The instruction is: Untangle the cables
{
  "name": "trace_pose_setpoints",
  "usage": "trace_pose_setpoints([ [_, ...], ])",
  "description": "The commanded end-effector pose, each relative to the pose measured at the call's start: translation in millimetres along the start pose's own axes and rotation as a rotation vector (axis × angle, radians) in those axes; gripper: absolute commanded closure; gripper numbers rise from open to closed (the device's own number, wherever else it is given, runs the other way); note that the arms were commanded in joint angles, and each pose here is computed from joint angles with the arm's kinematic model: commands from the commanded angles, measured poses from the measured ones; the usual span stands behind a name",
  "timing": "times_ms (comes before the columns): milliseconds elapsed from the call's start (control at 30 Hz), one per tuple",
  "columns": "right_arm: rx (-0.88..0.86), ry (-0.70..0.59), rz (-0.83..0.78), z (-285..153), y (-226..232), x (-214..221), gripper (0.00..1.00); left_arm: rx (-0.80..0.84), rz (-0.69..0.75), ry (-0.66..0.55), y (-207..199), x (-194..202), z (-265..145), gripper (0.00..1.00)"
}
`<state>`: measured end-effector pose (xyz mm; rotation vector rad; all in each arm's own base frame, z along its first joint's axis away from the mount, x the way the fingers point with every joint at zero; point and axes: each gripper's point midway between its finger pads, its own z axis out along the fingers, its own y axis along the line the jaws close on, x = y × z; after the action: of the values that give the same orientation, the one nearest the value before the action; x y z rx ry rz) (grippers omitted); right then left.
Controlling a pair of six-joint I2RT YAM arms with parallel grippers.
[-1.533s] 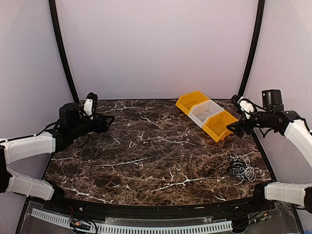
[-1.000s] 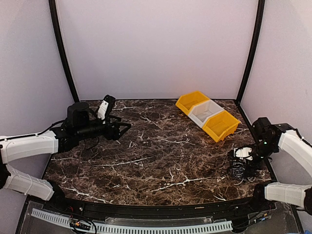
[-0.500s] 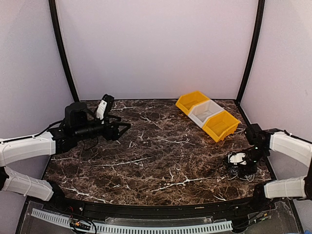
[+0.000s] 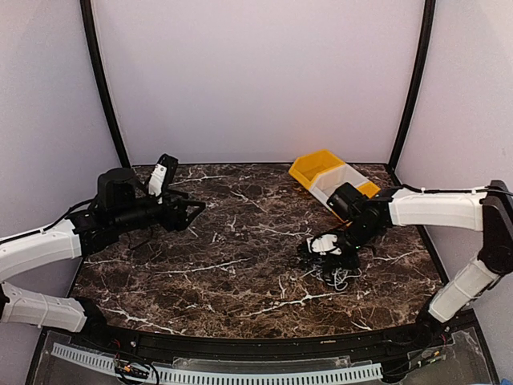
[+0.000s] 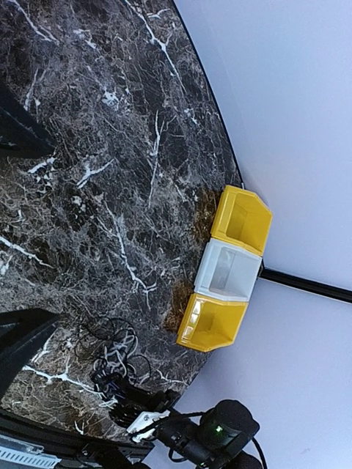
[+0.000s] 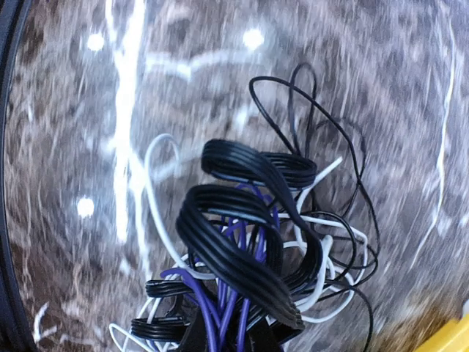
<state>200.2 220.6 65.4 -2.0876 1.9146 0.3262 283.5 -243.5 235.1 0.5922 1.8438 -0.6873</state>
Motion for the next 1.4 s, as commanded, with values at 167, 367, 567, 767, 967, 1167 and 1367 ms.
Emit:
trace_pose_setpoints([
  [167, -0.025, -0.188, -0.093, 36.5, -69.8, -161.9, 1.00, -0.085, -0.026, -0.041, 8.5, -4.9, -27.8, 0.26],
  [367, -0.026, -0.241, -0.039, 16.6, -88.2, -195.3, 0.51, -0.087, -0.072, -0.029, 10.3, 9.8, -26.9, 0.26],
  [567, -0.075, -0.371, 0.049, -48.6, -74.1, -182.9, 0.33, -0.049, -0.091, -0.037, 7.1, 17.7, -15.3, 0.26],
  [767, -0.038, -0.399, 0.229, -63.8, -86.2, -131.1, 0.42, 0.018, -0.068, -0.002, -2.3, 21.5, 5.4, 0.26],
  [967, -0.010, -0.412, 0.336, -53.2, -97.0, -101.3, 0.59, 0.071, -0.066, 0.025, -12.9, 23.9, 24.2, 0.28],
  [1167, -0.062, -0.430, 0.352, -35.1, -94.2, -103.1, 0.64, 0.113, -0.067, 0.072, -26.3, 33.6, 42.2, 0.30],
  [1367, -0.122, -0.403, 0.312, -4.5, -83.1, -113.9, 0.58, 0.135, -0.079, 0.093, -37.6, 41.9, 51.5, 0.30],
])
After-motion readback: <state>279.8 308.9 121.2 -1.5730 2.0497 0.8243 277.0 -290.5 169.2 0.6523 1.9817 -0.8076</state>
